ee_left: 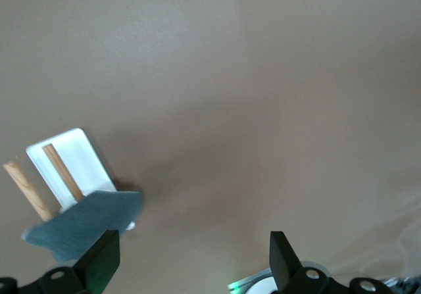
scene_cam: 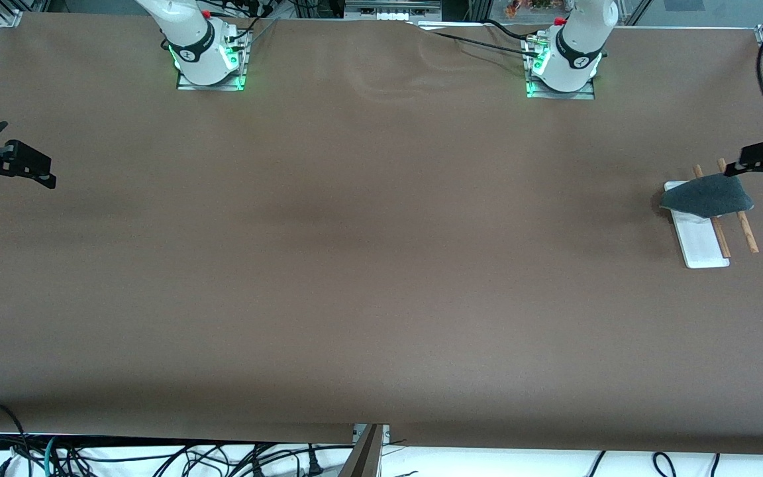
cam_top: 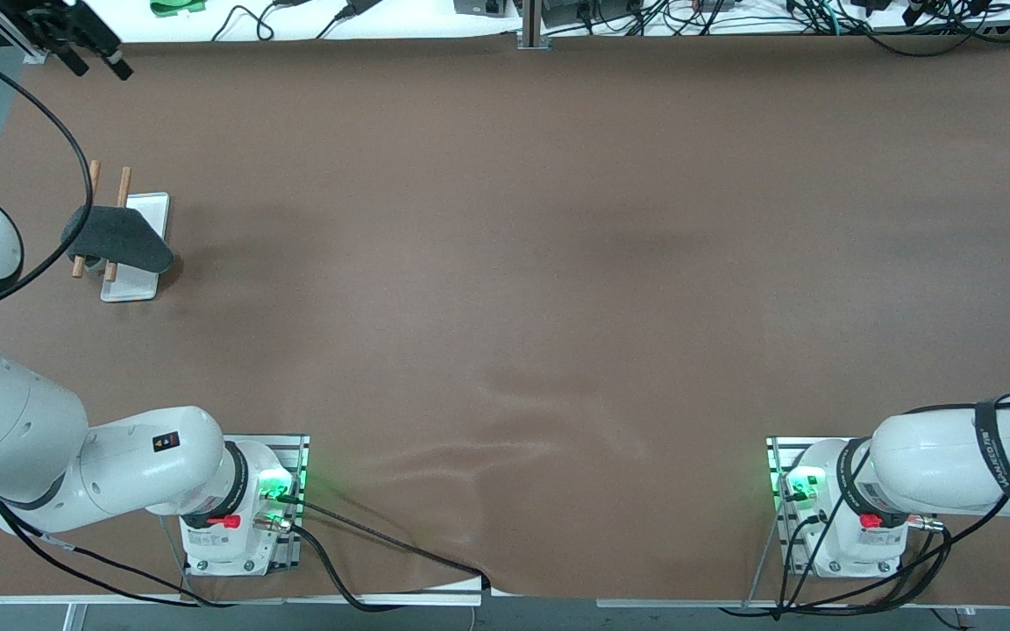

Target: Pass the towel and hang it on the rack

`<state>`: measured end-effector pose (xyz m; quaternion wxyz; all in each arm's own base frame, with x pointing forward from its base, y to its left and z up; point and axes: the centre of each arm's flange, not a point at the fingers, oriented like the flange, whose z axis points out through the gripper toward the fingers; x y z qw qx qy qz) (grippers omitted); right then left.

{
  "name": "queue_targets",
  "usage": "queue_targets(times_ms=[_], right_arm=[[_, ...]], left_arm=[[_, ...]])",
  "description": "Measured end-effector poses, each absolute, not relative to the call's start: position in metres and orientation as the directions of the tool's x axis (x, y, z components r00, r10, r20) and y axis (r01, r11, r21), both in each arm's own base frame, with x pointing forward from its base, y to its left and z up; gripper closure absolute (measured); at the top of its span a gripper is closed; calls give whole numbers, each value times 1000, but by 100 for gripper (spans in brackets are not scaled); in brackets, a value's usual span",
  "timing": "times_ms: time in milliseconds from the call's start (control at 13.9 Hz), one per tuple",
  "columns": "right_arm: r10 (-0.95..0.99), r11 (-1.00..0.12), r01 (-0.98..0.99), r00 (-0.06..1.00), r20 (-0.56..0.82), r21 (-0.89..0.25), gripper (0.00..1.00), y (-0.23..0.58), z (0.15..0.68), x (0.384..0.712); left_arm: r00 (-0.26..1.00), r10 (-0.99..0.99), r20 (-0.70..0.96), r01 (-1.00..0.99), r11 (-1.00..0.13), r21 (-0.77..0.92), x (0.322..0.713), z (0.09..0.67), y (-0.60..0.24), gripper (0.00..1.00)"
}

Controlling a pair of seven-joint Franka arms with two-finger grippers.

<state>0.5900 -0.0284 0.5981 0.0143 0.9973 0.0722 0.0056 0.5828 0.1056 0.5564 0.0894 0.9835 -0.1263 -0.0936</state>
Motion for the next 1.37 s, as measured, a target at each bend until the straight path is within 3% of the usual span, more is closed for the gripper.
queue_targets(times_ms=[721, 1370], right_arm=[[144, -989, 144, 990, 3, 28, 0, -29, 594, 592], [144, -989, 144, 990, 4, 28, 0, -29, 594, 593]], left_arm=[[986, -12, -164, -10, -1000, 13, 568, 568, -8, 0], [992, 20, -126, 21, -1000, 5, 568, 569, 2, 0]])
